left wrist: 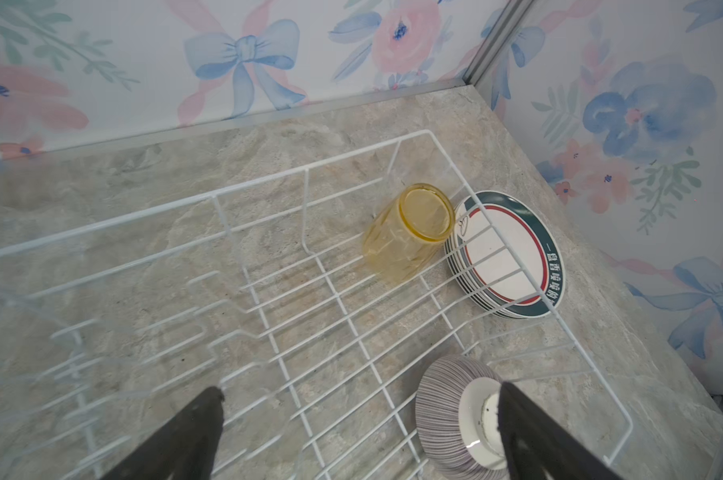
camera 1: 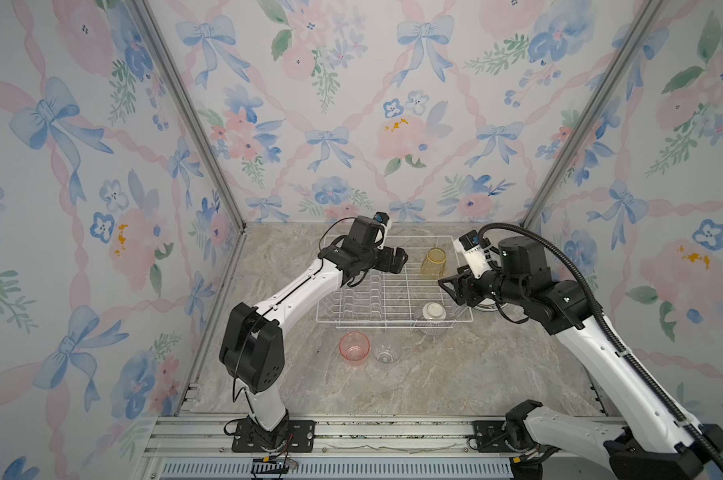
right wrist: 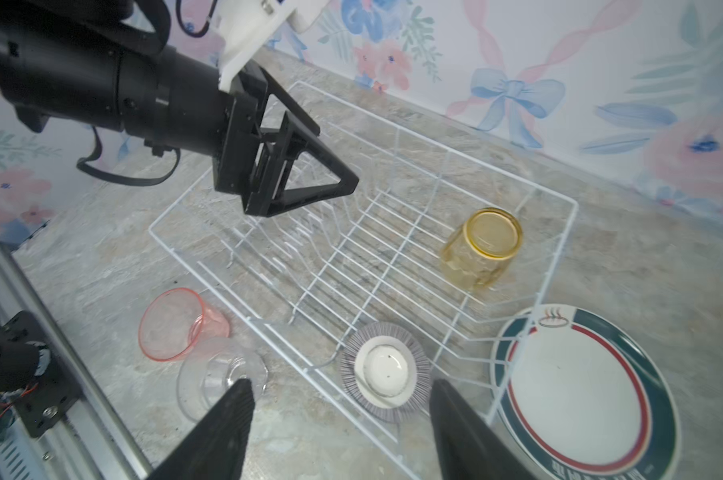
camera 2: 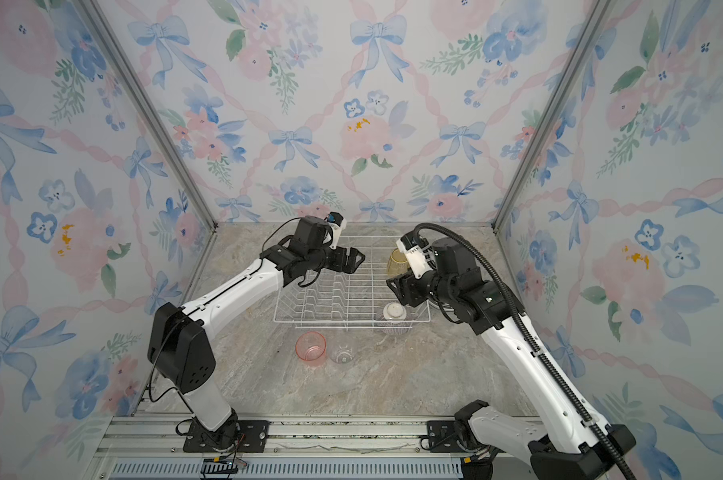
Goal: Unload the mixed dishes from the dish rack
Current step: 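Lower the left gripper onto the yellow glass in the rack and grasp it, then lift the yellow glass with the left gripper while the right gripper reaches toward it, then close the right gripper on the yellow glass and open the left gripper, then carry the yellow glass with the right gripper down beside the clear glass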
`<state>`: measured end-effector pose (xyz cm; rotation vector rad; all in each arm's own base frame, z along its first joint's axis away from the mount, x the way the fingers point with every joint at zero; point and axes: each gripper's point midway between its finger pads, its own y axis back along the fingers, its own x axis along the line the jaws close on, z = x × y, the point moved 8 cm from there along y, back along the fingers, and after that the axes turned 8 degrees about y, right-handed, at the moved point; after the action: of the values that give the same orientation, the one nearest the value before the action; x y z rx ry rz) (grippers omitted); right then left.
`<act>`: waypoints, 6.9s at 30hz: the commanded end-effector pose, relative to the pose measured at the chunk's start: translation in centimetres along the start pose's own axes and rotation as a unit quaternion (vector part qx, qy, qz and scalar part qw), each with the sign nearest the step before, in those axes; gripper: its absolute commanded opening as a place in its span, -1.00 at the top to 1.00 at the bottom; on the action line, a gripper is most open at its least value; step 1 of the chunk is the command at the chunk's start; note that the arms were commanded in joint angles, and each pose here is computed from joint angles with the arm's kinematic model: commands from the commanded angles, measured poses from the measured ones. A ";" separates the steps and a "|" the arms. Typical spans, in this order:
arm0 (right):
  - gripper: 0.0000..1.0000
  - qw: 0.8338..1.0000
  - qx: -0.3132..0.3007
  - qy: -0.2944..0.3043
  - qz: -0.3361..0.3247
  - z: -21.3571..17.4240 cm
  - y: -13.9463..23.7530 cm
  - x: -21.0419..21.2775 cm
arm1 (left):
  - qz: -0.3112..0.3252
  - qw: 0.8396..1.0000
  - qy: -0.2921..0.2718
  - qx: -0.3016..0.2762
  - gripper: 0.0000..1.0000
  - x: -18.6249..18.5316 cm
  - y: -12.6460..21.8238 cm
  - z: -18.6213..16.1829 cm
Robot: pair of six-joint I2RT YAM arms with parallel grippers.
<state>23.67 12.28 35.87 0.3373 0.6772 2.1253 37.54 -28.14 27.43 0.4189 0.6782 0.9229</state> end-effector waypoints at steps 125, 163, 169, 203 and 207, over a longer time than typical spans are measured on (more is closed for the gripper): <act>0.18 0.885 -0.152 -0.329 0.294 -2.0 -11.0 -5.5 | -0.407 0.897 0.163 -0.055 -0.27 -0.2 -2.0 2.8; 1.00 0.890 -0.239 -0.250 0.299 3.9 -8.6 -4.7 | -0.497 0.844 0.196 -0.049 -0.41 -3.2 -2.7 2.0; 1.00 0.902 -0.234 -0.229 0.281 4.2 -7.1 -4.3 | -0.491 0.848 0.186 -0.070 -0.69 -3.0 -1.9 2.3; 1.00 0.938 0.314 0.113 0.097 -8.3 1.0 10.1 | -0.059 0.994 0.043 -0.080 -0.78 0.0 0.3 -0.5; 1.00 0.921 0.345 0.123 0.135 -10.0 -1.1 12.7 | -0.050 0.994 0.039 -0.090 -0.78 0.2 1.8 -0.7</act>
<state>13.00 19.13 28.75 0.5215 1.5223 2.1907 36.65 -28.17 28.79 0.1285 0.7010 0.8412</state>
